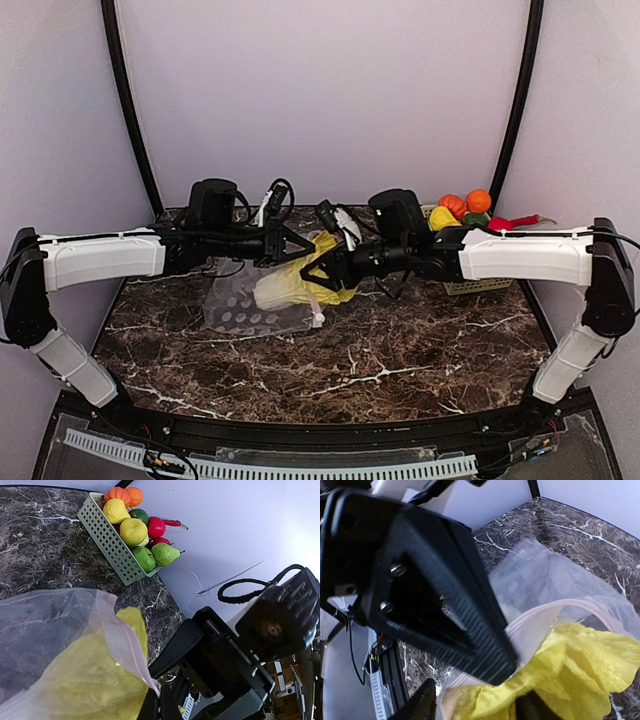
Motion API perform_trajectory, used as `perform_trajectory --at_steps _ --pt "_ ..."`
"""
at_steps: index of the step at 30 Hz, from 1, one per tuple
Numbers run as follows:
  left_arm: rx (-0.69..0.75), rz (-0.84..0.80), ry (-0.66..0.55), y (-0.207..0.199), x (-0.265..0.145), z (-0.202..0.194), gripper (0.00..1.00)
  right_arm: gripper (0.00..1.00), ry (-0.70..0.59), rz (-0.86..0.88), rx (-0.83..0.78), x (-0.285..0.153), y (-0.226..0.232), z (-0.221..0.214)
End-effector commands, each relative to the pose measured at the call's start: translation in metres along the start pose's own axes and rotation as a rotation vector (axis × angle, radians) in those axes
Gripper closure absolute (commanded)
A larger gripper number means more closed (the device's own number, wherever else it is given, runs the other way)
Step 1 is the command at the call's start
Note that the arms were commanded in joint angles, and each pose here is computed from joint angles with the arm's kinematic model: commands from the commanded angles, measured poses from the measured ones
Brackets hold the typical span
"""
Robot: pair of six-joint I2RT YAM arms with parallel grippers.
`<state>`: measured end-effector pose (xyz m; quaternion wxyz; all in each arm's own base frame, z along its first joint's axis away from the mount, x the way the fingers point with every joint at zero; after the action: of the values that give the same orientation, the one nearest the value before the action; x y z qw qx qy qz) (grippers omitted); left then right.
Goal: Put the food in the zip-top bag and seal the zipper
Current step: Place the fake vegetable in the zipper food storage bag.
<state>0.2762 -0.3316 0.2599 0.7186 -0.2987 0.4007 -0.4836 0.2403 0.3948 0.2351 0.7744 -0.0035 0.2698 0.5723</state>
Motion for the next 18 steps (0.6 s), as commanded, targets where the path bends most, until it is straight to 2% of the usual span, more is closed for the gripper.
perform_trajectory --at_steps 1,7,10,13,18 --pt "0.009 0.009 -0.076 -0.006 -0.017 0.011 0.99 0.38 -0.043 -0.031 0.0 -0.021 0.004 0.009" --pt "-0.012 0.004 -0.084 -0.003 -0.021 0.015 0.99 0.15 -0.043 -0.063 0.026 -0.056 0.014 0.008" --pt "-0.016 -0.005 -0.073 -0.003 -0.02 0.014 0.99 0.07 -0.052 -0.188 0.092 -0.073 -0.004 0.005" --pt "-0.013 -0.003 -0.072 -0.003 -0.021 0.014 0.99 0.12 -0.027 -0.306 0.245 -0.083 -0.038 -0.013" --pt "-0.015 0.003 -0.064 -0.001 -0.022 0.013 0.99 0.23 0.032 -0.318 0.421 -0.073 -0.068 -0.045"
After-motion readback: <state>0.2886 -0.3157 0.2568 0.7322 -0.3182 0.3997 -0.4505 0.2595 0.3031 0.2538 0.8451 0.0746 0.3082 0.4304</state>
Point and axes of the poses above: each gripper's point midway between its finger pads, its own x axis out along the fingers, its own y axis along the line the jaws close on, z = x × y, the point moved 4 cm from there along -x, back along the fingers, and after that the axes turned 5 degrees about -x, right-handed, at the moved point
